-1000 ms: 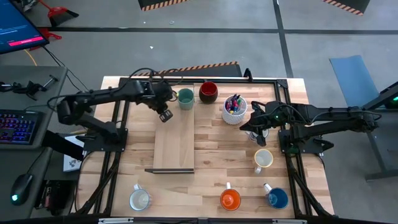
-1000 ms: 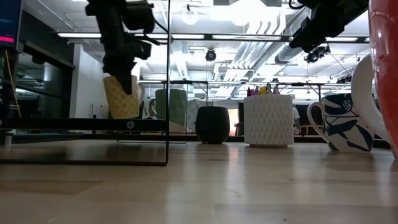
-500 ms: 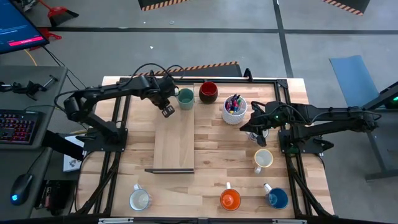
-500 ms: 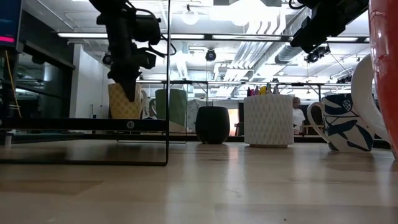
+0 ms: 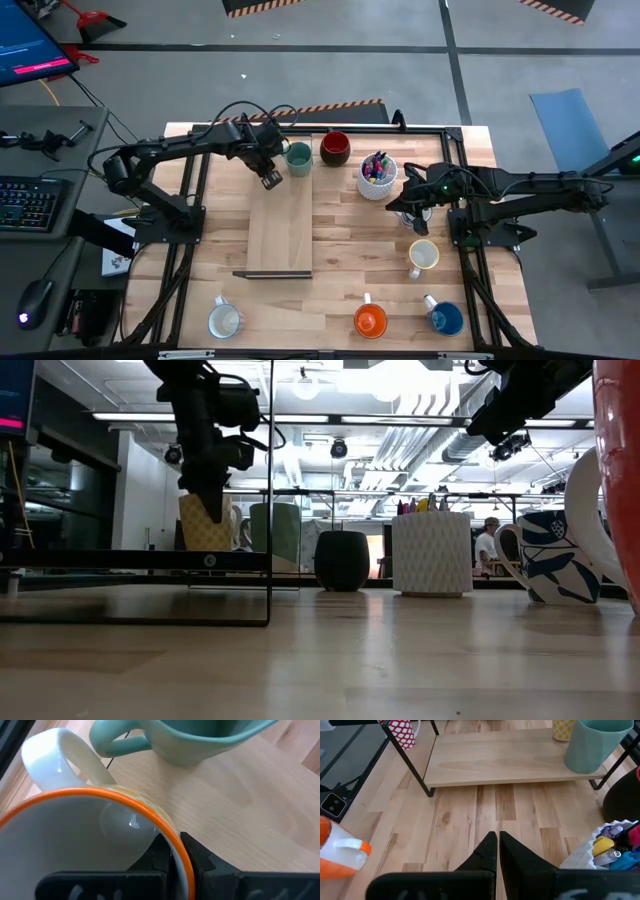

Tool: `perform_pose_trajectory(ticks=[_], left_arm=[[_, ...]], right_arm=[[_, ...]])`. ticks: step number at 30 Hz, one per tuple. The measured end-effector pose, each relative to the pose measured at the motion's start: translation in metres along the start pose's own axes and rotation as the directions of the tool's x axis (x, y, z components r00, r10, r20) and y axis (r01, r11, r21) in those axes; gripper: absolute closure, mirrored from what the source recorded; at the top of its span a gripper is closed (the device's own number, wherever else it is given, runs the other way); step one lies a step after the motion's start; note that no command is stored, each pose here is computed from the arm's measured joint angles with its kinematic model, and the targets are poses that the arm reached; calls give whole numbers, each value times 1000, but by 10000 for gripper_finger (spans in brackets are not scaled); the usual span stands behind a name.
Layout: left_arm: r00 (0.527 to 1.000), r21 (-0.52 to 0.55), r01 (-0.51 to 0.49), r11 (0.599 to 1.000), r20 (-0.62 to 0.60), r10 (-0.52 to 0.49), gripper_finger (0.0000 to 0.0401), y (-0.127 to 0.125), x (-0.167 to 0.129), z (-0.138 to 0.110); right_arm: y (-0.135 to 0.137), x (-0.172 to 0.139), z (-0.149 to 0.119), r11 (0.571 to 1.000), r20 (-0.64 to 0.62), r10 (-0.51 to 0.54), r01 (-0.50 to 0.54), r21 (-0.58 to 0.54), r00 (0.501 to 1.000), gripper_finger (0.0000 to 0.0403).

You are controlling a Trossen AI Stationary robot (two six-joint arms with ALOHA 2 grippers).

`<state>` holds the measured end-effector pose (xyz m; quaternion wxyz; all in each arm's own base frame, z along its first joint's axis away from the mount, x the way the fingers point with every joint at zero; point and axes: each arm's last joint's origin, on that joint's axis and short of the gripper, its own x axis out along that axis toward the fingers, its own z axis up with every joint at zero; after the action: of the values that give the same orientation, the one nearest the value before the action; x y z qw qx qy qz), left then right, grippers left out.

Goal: Place coffee mugs
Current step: Put the yellow mug on the shelf, then put the blue patterned mug on the shelf

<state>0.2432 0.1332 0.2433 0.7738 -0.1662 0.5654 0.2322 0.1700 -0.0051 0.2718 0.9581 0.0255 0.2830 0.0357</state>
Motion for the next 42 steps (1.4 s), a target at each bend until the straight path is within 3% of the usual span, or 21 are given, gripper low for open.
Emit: perform_pose_trajectory(ticks=[6, 14, 28, 42], left_arm=[[1000, -1, 0, 1000, -2, 0, 391, 0, 0, 0], [1000, -4, -1, 1000, 0, 1, 348, 0, 0, 0], [1000, -9, -8, 1000, 3, 8, 342, 0, -2, 1], [998, -6, -55, 998, -8, 55, 341, 1, -57, 17]], right_arm=[[0, 0, 0, 1000, 0, 0, 0, 0, 1000, 403], [0, 0, 0, 1000, 0, 0, 0, 0, 1000, 403], [0, 0, 0, 1000, 0, 0, 0, 0, 1000, 403], [0, 0, -2, 1000, -23, 0, 0, 3, 1000, 403]])
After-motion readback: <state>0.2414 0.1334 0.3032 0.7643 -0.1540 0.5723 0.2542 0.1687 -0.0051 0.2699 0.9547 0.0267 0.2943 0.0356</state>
